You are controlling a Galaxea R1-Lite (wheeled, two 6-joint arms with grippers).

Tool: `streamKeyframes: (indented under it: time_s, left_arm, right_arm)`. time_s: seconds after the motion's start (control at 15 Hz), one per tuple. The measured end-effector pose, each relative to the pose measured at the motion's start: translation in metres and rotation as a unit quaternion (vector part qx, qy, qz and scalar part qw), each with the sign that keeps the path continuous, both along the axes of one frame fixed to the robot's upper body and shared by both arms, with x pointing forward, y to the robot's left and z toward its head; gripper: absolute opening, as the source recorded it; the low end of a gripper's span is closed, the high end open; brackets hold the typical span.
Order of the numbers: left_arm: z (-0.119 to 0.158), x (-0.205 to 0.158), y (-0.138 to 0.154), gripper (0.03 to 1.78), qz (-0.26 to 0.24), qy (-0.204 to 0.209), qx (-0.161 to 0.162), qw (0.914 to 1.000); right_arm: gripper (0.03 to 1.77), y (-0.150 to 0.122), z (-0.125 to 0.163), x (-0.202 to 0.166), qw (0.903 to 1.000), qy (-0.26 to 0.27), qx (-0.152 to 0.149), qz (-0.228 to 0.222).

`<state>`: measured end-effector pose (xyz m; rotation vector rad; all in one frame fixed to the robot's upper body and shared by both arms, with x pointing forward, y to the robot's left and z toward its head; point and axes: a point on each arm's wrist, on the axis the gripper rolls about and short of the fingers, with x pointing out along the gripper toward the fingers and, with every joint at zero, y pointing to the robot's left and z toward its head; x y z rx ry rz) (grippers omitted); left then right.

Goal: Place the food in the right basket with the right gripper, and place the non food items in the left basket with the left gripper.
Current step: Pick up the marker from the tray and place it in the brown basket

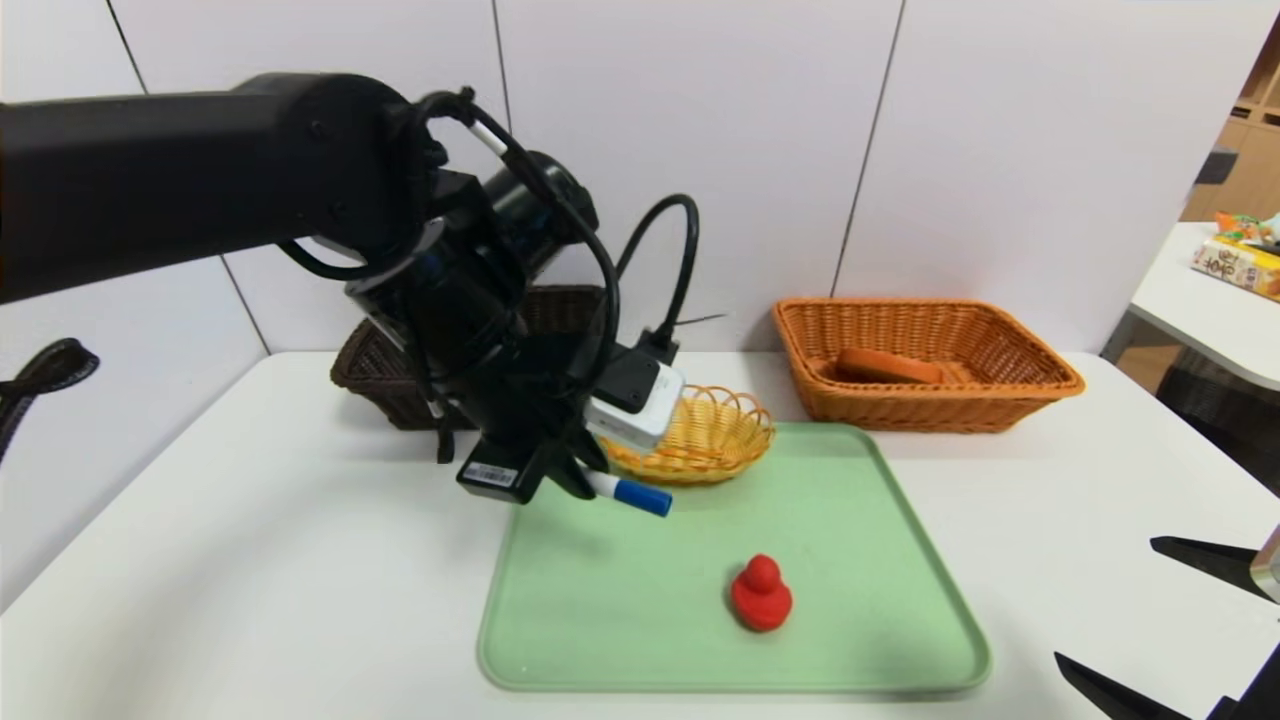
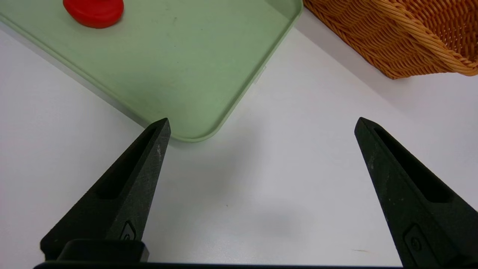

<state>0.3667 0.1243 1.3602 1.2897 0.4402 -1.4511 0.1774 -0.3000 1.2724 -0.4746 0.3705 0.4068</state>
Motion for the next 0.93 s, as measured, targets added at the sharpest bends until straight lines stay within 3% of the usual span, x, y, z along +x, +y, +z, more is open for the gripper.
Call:
streamKeyframes:
  time_s: [0.27, 0.53, 0.93]
  left_arm:
    - [0.019, 0.016, 0.022, 0.17, 0.036, -0.062, -0.041, 0.9966]
    - [0.025, 0.044, 0.033, 0.17, 0.071, -0.130, -0.078, 0.9859]
    - [0.009, 0.085, 0.054, 0.17, 0.136, -0.175, -0.065, 0.9729]
  right_arm:
    - [1.70, 0.001, 0.000, 0.000, 1.0000, 0.002, -0.001, 0.005]
    - [1.70, 0.004, 0.000, 0.002, 0.9999, 0.006, -0.003, 0.013]
    - [1.70, 0.005, -0.002, 0.003, 0.9998, 0.012, -0.006, 0.017]
